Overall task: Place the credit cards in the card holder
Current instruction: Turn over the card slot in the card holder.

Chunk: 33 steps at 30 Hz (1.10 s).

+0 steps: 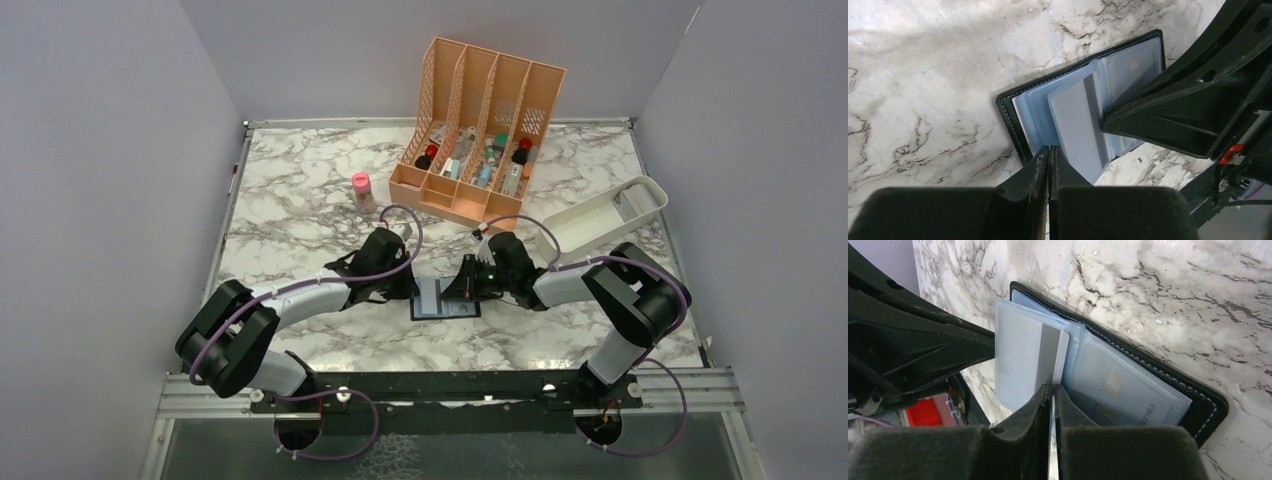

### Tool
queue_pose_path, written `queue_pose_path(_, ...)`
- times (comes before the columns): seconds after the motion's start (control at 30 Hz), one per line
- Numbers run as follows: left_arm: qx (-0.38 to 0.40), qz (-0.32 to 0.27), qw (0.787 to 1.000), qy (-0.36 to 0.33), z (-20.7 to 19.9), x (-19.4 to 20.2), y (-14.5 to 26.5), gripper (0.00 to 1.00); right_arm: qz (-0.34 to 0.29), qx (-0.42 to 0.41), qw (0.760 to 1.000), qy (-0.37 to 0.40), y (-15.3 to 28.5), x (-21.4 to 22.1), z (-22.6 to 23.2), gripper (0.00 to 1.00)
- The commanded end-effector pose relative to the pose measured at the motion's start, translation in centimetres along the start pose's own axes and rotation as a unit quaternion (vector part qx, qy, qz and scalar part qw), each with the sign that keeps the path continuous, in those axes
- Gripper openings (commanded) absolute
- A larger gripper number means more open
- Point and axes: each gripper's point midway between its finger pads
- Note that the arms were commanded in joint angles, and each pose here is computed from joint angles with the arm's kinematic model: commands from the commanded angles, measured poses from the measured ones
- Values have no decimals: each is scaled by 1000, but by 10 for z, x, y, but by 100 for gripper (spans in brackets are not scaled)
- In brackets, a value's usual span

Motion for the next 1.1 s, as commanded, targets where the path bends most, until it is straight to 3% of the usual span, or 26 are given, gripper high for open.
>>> queue_pose_path(0.0,40,-12,999,-6,-25,-14,2,6,23,15,1000,-4,0,16,-9,12)
queue_pose_path(0.3,89,-1,996,-4,-47,-14,2,6,8,24,999,20,9,0,1,24)
queue_pose_path(0.63,149,-9,989,-10,-78,-25,5,11,-74,126,983,109,53,-58,5,36)
queue_pose_path(1.07,181,25,983,-20,-97,-16,-19,14,-227,273,904,239,156,-172,22,46)
Point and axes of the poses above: each gripper's point midway between its finger pads, its own y axis back along the fingers, its own z axis along the line the jaws close on, x = y × z, and after that the axes turned 9 degrees about y, right-handed
